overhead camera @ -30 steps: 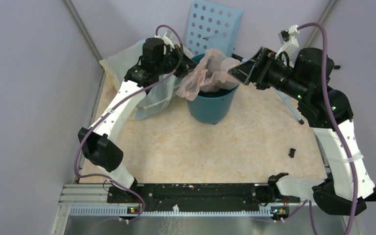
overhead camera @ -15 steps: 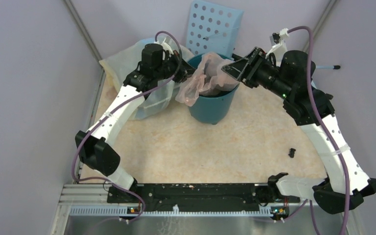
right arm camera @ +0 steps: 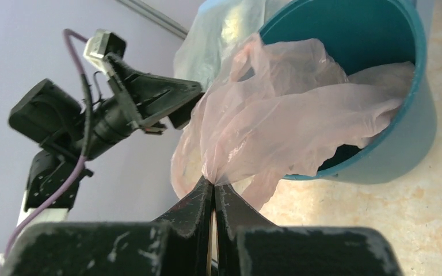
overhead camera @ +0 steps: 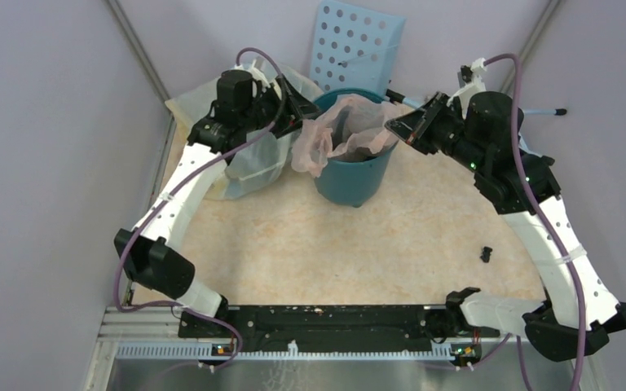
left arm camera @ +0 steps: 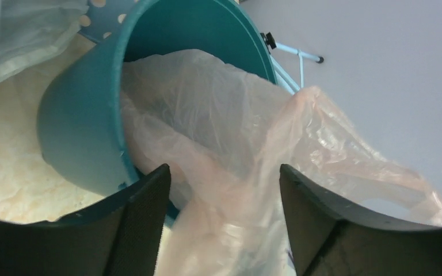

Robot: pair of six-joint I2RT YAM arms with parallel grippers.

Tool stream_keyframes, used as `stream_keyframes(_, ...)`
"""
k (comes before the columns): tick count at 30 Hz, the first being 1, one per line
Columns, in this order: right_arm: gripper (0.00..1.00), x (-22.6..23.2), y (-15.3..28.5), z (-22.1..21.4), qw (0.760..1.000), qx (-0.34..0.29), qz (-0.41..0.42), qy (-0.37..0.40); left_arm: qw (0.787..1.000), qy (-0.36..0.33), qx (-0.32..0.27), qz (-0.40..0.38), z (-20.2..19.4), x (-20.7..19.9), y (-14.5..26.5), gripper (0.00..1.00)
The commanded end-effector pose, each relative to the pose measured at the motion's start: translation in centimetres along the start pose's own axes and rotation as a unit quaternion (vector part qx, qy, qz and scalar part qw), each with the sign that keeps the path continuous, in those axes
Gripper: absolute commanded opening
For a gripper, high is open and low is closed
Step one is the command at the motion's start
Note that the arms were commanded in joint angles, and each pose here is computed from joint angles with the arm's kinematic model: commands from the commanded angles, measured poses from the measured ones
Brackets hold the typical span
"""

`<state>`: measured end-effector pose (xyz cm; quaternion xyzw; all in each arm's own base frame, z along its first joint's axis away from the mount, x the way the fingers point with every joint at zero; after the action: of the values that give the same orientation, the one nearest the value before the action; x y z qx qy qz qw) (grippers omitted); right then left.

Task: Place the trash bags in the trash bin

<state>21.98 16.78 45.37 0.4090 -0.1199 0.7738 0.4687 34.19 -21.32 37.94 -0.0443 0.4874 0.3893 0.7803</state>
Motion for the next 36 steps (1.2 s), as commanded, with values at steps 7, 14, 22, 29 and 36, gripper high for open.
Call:
stream_keyframes(7, 0.00, 0.1, 0.3, -0.1, 1.000, 0.003, 0.014, 0.013, 0.995, -0.058, -0.083, -0.005, 0.0, -3.4, 9.5, 0.99)
stream_keyframes(14, 0.00, 0.1, 0.0, -0.4, 0.999, 0.015, 0.018, 0.022, 0.995, -0.033, -0.077, 0.053, -3.5, -2.4, 13.6, 0.99)
stream_keyframes(22, 0.00, -0.1, -0.5, -0.9, 0.999, 0.031, 0.022, 0.025, 0.996, -0.024, -0.050, 0.074, -6.6, -3.5, 12.8, 0.99)
stream_keyframes(29, 0.00, -0.4, -0.3, -1.0, 0.999, 0.032, 0.018, 0.034, 0.991, -0.016, -0.047, 0.122, -9.2, -3.9, 9.2, 0.99)
stream_keyframes(36, 0.00, -0.5, -0.1, -1.0, 0.998, 0.031, 0.015, 0.044, 0.984, -0.042, -0.096, 0.142, -7.8, -3.4, 6.6, 0.99)
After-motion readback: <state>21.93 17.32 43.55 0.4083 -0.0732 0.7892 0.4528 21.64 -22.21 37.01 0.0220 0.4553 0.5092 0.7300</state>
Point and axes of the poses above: each gripper's point midway between its finger pads, its own y axis back along the fingers, its own x axis along the line the jaws close on, z = x × y, the point moved 7 cm from there along y, back along the fingers, and after that the axes turned 2 degrees about -y, right-handed, at the moved point
